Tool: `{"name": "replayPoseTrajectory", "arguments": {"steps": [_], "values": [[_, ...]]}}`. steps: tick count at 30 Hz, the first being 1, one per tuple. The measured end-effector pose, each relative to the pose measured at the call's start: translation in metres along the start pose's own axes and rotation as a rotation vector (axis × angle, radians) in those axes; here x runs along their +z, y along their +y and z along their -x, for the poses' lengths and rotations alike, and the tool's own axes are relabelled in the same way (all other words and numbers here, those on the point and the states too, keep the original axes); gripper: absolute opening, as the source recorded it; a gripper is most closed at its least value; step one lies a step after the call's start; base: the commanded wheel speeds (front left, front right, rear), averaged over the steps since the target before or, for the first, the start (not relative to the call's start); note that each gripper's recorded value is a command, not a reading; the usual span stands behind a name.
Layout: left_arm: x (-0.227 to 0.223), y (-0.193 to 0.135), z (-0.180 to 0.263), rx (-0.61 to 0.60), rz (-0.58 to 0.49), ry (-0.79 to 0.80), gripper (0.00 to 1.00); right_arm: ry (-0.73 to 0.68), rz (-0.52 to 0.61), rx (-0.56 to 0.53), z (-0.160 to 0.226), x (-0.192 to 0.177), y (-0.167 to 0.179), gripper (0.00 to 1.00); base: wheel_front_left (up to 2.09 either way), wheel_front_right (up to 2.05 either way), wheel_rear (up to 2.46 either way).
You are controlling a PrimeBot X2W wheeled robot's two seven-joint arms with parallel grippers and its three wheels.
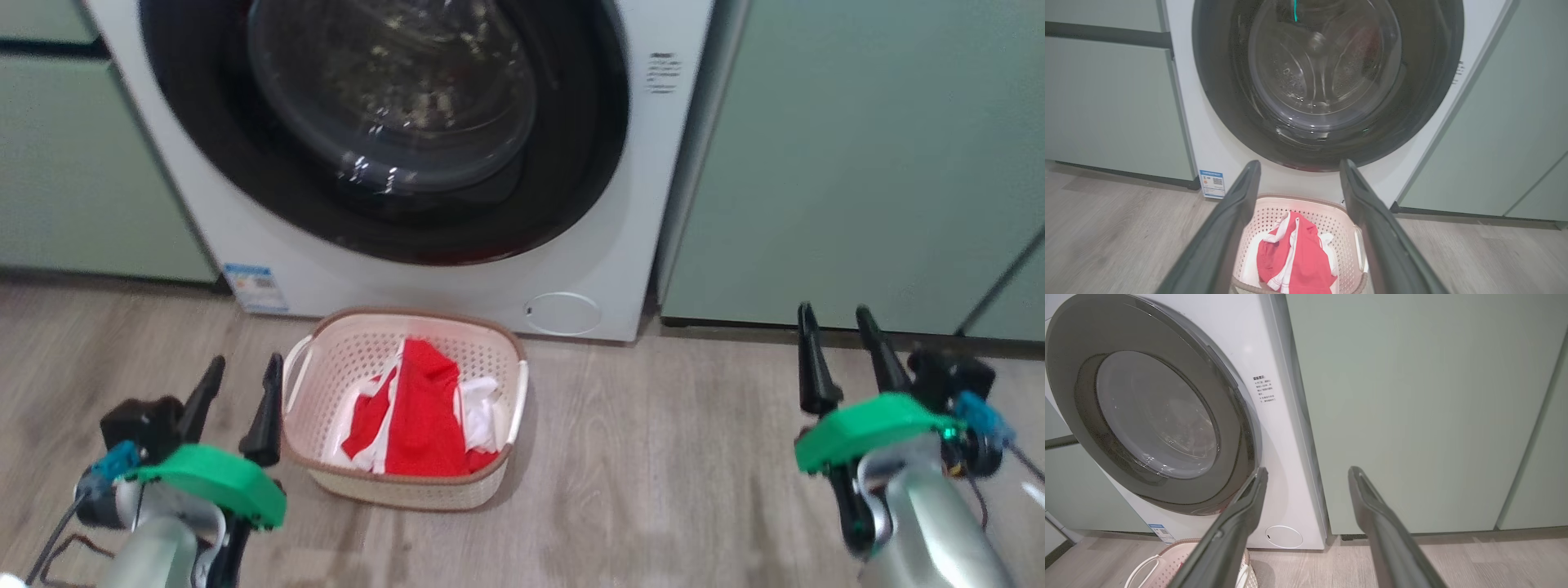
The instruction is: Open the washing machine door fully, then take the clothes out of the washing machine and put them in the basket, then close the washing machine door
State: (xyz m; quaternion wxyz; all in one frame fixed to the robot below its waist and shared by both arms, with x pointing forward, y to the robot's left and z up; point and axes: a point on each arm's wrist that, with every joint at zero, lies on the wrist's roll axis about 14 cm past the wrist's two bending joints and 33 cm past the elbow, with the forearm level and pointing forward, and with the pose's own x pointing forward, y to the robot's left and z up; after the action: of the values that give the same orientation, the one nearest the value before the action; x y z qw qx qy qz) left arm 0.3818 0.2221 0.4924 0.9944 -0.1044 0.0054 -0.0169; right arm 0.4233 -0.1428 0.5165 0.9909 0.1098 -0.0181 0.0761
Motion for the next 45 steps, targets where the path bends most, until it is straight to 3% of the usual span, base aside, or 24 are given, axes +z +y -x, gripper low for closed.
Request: {"name": "replayPoseTrajectory", "arguments": {"steps": [19, 45], "values": [[-0.004, -0.019, -0.002, -0.050, -0.037, 0.004, 1.00, -0.054, 0.025, -0.156, 0.076, 0.002, -0.046, 1.00, 0.00, 0.00, 0.00], [-0.010, -0.007, 0.001, -0.007, -0.065, 0.023, 1.00, -0.054, 0.023, -0.174, 0.080, 0.001, -0.051, 1.00, 0.00, 0.00, 0.00]]}}
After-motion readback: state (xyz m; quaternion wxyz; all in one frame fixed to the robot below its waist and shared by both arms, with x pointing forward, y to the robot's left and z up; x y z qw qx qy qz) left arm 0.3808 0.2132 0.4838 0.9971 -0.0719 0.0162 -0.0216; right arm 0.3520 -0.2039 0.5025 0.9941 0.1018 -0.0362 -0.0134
